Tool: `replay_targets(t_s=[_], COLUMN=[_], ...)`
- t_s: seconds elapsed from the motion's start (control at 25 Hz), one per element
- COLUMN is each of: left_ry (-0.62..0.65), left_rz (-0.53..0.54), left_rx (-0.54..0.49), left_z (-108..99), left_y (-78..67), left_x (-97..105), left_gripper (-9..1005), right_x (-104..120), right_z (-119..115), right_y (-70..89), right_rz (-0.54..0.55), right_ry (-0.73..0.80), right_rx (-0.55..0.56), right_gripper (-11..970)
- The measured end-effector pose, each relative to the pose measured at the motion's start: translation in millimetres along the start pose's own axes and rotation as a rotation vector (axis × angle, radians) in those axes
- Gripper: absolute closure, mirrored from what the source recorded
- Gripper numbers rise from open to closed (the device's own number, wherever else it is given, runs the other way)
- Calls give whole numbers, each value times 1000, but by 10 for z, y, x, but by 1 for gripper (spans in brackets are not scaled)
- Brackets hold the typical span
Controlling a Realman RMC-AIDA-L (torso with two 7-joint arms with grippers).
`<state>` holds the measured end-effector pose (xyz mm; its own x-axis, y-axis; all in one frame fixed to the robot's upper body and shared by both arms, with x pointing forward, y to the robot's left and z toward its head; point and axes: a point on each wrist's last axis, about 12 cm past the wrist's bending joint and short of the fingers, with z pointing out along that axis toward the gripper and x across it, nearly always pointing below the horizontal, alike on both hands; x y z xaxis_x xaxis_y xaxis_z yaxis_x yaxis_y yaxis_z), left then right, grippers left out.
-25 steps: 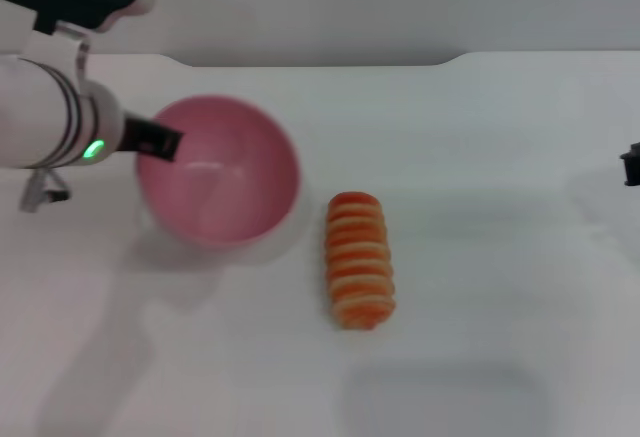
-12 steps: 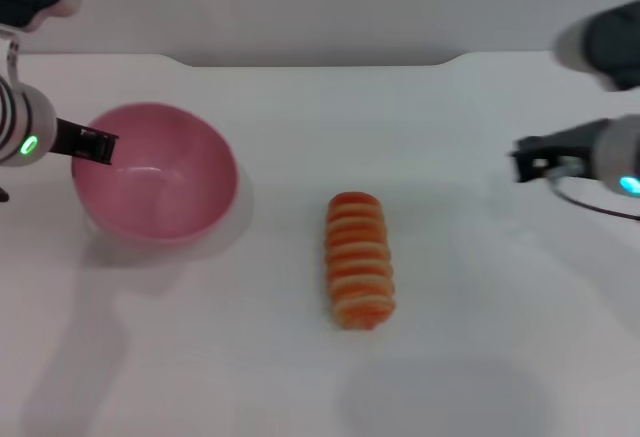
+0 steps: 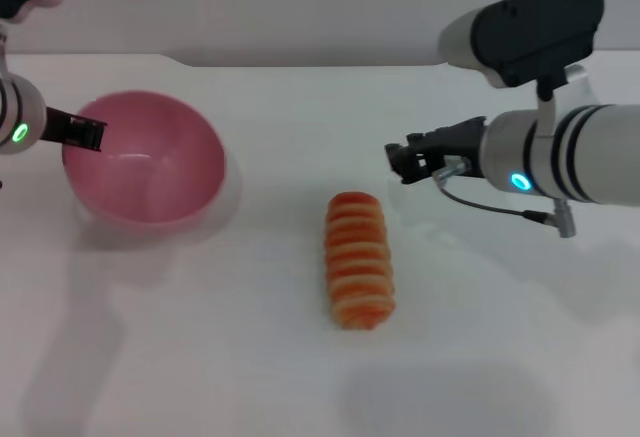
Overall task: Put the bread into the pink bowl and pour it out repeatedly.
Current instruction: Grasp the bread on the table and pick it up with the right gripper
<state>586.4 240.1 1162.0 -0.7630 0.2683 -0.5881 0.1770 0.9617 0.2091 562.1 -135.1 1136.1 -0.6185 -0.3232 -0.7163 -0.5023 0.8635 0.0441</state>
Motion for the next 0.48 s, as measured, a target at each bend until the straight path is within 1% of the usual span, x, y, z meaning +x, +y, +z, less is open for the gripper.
replay_targets(t_s=[0.08, 0.12, 0.16, 0.28, 0.36, 0.48], left_ry=[0, -12, -12, -12, -23, -31], left_rz=[0, -3, -3, -3, 0, 7], left_rx=[0, -4, -4, -4, -4, -6], left_z=[0, 1, 1, 1, -8, -11], left_y=[0, 38, 38, 38, 37, 38], left_x=[0, -31, -31, -31, -69, -90], left_gripper=[948, 948, 948, 948, 948, 948], right_x=[-2, 3, 13, 54, 82, 105], right_z=[19, 32, 43, 104, 166, 272], right_y=[5, -2, -9, -23, -8, 66], right_rz=[9, 15, 19, 27, 32, 51], right_ry=[5, 9, 13, 27, 37, 54], right_rx=[-2, -1, 1, 6, -2, -44], right_gripper=[836, 815, 795, 680, 602, 470])
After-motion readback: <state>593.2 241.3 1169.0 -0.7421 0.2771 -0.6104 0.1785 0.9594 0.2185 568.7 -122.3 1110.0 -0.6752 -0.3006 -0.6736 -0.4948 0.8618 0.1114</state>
